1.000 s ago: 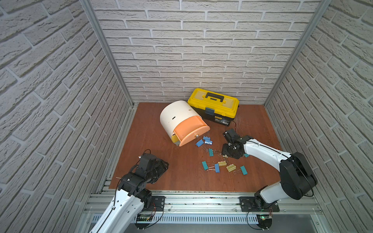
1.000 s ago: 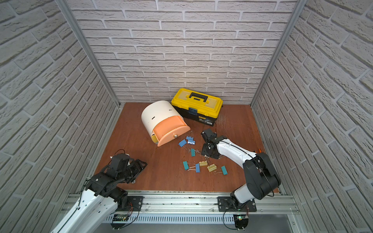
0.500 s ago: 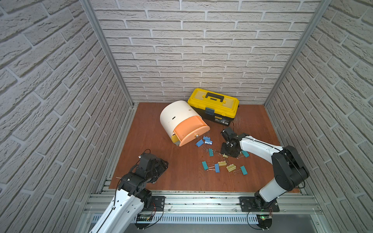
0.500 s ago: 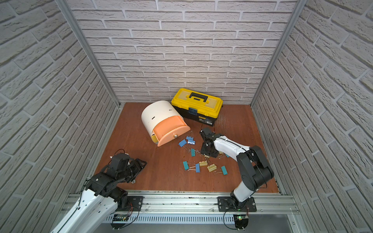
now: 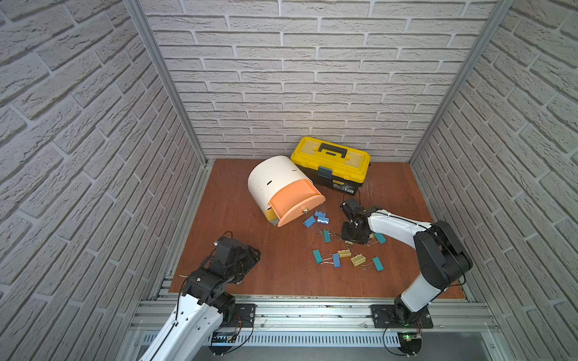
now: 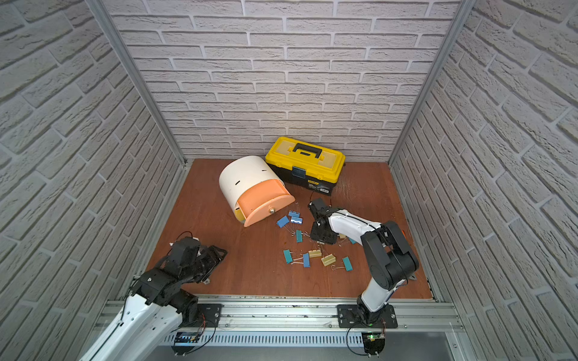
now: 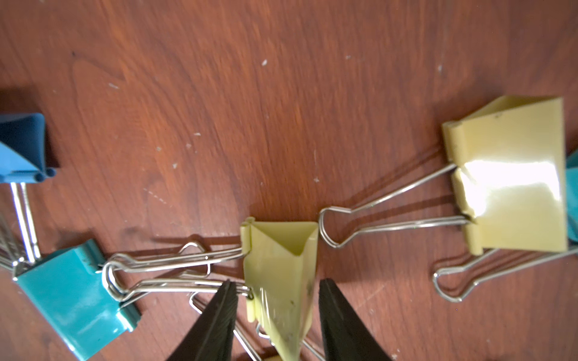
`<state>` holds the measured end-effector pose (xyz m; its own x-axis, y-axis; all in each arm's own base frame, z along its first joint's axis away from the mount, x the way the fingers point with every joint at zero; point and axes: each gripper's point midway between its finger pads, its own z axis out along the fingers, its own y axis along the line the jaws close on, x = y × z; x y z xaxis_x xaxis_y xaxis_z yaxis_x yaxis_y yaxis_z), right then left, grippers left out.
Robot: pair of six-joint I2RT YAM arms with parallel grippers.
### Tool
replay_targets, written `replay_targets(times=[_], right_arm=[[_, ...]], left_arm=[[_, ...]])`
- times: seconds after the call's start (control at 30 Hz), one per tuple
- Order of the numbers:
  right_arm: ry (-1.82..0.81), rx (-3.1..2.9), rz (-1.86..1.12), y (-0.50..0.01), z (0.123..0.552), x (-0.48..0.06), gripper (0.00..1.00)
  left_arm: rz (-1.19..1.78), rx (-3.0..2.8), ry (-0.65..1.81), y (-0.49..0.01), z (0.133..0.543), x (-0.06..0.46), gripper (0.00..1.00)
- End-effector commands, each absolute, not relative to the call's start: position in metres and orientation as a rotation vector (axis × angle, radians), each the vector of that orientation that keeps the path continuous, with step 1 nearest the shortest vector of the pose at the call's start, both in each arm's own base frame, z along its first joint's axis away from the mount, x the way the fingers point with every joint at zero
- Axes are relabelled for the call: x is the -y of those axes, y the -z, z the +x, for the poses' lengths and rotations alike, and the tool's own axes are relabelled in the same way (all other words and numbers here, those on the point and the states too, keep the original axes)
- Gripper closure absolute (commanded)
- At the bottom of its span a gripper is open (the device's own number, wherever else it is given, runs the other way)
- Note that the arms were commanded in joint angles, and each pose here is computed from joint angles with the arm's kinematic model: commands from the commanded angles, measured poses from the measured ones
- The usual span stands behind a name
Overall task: Put the binder clips in the drawer according to color
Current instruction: Pick up the binder clip at the center of the board.
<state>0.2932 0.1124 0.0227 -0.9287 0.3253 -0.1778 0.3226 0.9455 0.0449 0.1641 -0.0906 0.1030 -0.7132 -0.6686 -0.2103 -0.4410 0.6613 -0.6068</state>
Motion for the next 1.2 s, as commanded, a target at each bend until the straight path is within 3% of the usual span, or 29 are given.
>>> replay_targets(times=[0.0, 0.47, 0.7, 0.93, 1.17], right_arm=[[-0.019, -2.888, 0.497, -0.025, 0.301, -0.111, 0.59], [-0.092, -2.864, 0.476, -0.034, 0.295, -0.114, 0.81], [-0.133, -2.835, 0.471, -0.046, 0.293, -0.115, 0.85], [-0.170, -2.817, 0.440, -0.058, 0.289, -0.116, 0.67], [-0.258, -2.862, 0.434, -0.036, 0.287, -0.129, 0.51]], left_arm=[[-0.856, -2.426, 0.750, -0.114, 0.170, 0.092, 0.30], [-0.802, -2.387, 0.760, -0.141, 0.185, 0.096, 0.30], [-0.747, -2.375, 0.754, -0.161, 0.195, 0.100, 0.29], [-0.736, -2.363, 0.768, -0.167, 0.197, 0.102, 0.29], [-0.749, -2.361, 0.769, -0.164, 0.193, 0.099, 0.29]])
